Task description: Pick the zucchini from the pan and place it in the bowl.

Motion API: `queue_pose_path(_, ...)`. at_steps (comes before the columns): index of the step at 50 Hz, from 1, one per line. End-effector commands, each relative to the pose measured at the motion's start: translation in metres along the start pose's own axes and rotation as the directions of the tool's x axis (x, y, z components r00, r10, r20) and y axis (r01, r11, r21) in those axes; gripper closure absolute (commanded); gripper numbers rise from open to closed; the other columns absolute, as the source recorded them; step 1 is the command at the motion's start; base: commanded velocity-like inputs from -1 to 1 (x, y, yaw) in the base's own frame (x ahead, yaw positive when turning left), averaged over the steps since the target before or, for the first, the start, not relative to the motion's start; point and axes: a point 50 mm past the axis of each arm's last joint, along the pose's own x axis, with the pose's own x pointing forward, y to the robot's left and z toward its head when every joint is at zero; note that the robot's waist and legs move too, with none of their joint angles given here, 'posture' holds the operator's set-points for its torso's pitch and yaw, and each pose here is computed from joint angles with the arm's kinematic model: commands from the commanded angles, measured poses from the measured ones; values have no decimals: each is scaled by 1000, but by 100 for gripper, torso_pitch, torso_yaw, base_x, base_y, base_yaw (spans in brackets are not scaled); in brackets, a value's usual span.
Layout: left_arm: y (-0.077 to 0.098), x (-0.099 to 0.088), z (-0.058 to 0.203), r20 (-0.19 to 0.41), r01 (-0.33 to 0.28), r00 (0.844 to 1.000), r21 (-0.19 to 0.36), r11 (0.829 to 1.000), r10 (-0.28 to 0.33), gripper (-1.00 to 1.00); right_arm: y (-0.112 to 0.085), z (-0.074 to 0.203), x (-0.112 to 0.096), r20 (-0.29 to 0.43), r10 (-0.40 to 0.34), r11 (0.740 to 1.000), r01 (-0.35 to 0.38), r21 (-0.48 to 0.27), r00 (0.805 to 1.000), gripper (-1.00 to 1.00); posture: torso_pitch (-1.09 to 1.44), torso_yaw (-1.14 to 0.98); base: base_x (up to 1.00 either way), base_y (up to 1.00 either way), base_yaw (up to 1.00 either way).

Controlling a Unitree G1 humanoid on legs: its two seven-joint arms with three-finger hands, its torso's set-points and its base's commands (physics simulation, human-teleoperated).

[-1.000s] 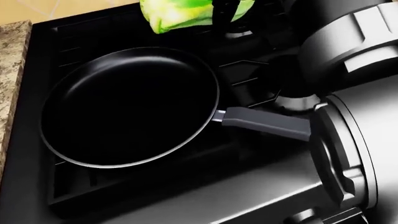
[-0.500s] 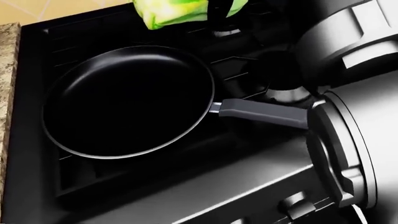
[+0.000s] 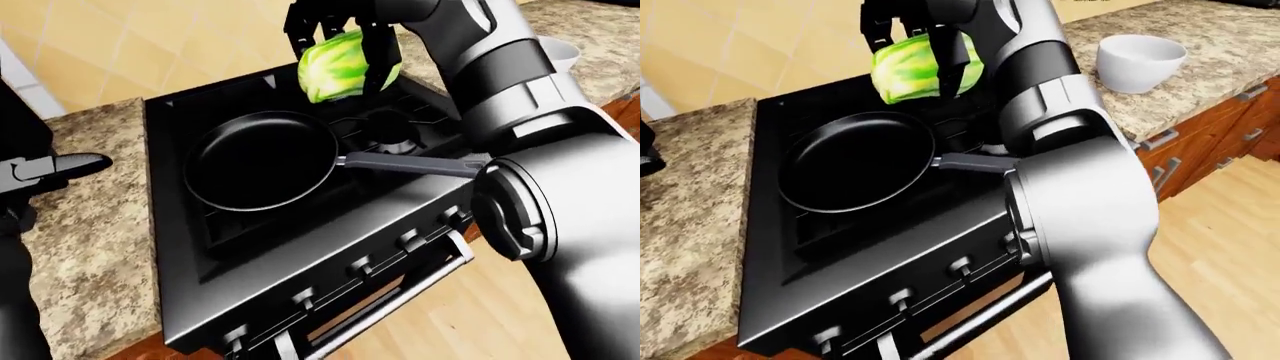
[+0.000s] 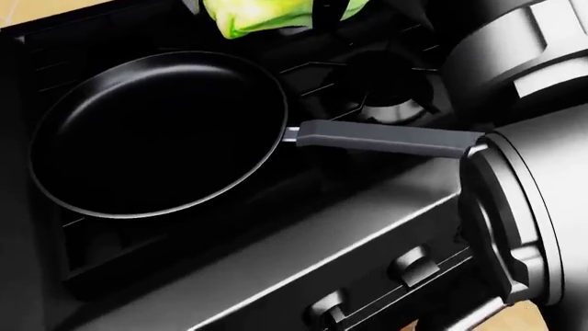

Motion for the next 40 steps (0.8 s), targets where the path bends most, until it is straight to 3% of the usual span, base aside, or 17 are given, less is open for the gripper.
queue_pose_path(1,-3,3,14,69,18,997,8,1000,-18,-100,-16,3,-8,10,-61,998,61,-22,998,100,0,0,0,0,0)
queue_pose_path(40,-2,5,33,101,19,995,10,1000,-20,-100,-20,0,-11,3,-76,997,76,-3,997,100,0,0,0,0,0)
